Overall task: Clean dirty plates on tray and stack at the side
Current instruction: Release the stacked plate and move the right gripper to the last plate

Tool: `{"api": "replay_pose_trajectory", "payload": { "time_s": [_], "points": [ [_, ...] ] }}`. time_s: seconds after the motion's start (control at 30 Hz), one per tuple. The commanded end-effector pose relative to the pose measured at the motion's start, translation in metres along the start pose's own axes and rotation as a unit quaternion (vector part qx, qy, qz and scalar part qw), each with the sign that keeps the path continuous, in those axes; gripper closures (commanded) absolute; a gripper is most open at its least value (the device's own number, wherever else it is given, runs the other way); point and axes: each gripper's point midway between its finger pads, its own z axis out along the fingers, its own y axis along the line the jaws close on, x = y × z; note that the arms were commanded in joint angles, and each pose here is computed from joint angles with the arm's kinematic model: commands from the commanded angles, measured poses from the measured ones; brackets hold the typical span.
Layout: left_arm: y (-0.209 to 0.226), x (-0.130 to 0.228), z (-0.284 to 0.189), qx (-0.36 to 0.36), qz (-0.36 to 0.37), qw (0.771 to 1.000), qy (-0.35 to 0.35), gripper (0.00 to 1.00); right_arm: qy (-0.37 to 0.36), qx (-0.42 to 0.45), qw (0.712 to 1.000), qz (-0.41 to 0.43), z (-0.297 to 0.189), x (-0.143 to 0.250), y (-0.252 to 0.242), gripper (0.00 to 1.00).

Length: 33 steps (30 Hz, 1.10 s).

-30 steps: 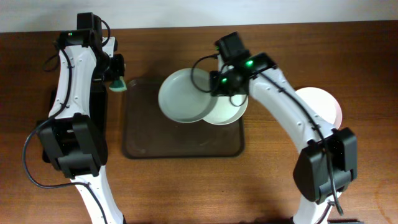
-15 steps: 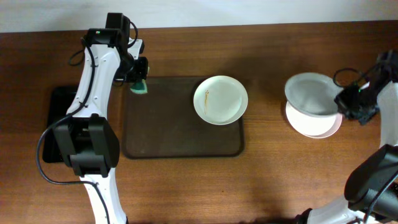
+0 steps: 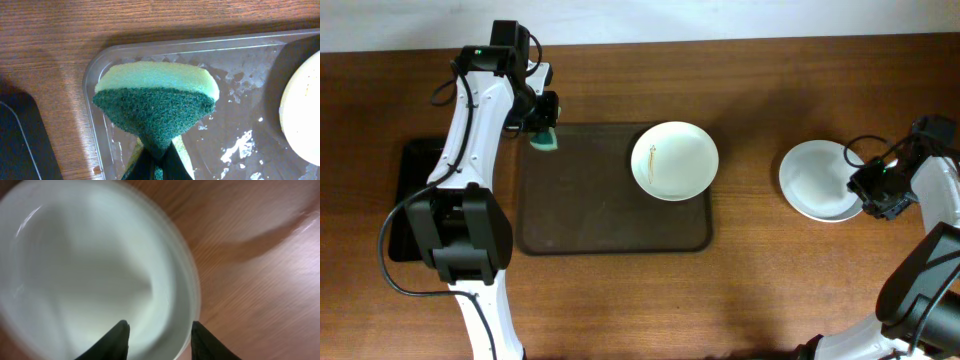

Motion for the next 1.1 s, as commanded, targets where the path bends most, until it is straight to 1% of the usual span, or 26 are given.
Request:
{"api": "replay_pose_trajectory", "payload": {
  "time_s": [0.0,0.07,0.13,0.23,0.3,0.37,0.47,0.6,0.67,0.7,0.77,0.8,0.93,1.0,1.07],
  "points": [
    [-0.002,-0.003,-0.005,0.008,0.010,1.000,-0.008,0.99,0.011,-0.133,0.985,-0.106,-0.046,0.003,0.075,0.60],
    [-0.002,-0.003,-0.005,0.008,0.010,1.000,-0.008,1.00,0.001,-0.149,0.974,-0.168,-0.074,0.016,0.115,0.60],
    [-0.002,-0.005,-0.005,0.008,0.011,1.000,-0.012,0.99,-0.012,-0.159,0.959,-0.232,-0.081,0.039,0.158,0.63],
    [-0.002,-0.008,-0.005,0.008,0.012,1.000,-0.019,0.99,-0.012,-0.150,0.939,-0.308,-0.063,0.080,0.203,0.63],
    [-0.002,-0.009,-0.005,0.008,0.012,1.000,-0.020,0.99,-0.005,-0.109,0.942,-0.319,-0.035,0.109,0.221,0.63],
    [-0.002,-0.010,-0.005,0.008,0.012,1.000,-0.022,0.99,0.010,-0.102,0.937,-0.334,-0.010,0.131,0.236,0.63],
    [-0.002,-0.011,-0.005,0.008,0.012,1.000,-0.024,0.99,0.031,-0.084,0.937,-0.338,0.024,0.146,0.240,0.62],
    [-0.001,-0.011,-0.005,0.008,0.012,1.000,-0.024,0.99,0.064,-0.054,0.939,-0.335,0.065,0.153,0.228,0.63],
    [-0.001,-0.011,-0.005,0.006,0.012,1.000,-0.024,0.99,0.070,-0.050,0.939,-0.334,0.071,0.155,0.226,0.70],
    [-0.001,-0.011,-0.005,0.007,0.012,1.000,-0.024,0.99,0.069,-0.051,0.939,-0.334,0.071,0.154,0.227,0.78],
    [-0.001,-0.011,-0.005,0.007,0.012,1.000,-0.024,0.99,0.068,-0.052,0.939,-0.335,0.072,0.154,0.227,0.88],
    [-0.001,-0.011,-0.005,0.007,0.012,1.000,-0.024,0.99,0.068,-0.052,0.939,-0.334,0.071,0.154,0.227,0.96],
    [-0.001,-0.011,-0.005,0.006,0.012,1.000,-0.025,0.99,0.070,-0.062,0.938,-0.335,0.065,0.156,0.230,0.96],
    [-0.001,-0.012,-0.005,0.006,0.012,1.000,-0.026,0.99,0.054,-0.089,0.935,-0.340,0.033,0.155,0.242,0.96],
    [-0.001,-0.012,-0.006,0.006,0.012,1.000,-0.027,0.99,0.042,-0.129,0.923,-0.360,-0.004,0.169,0.258,0.96]
  ]
}}
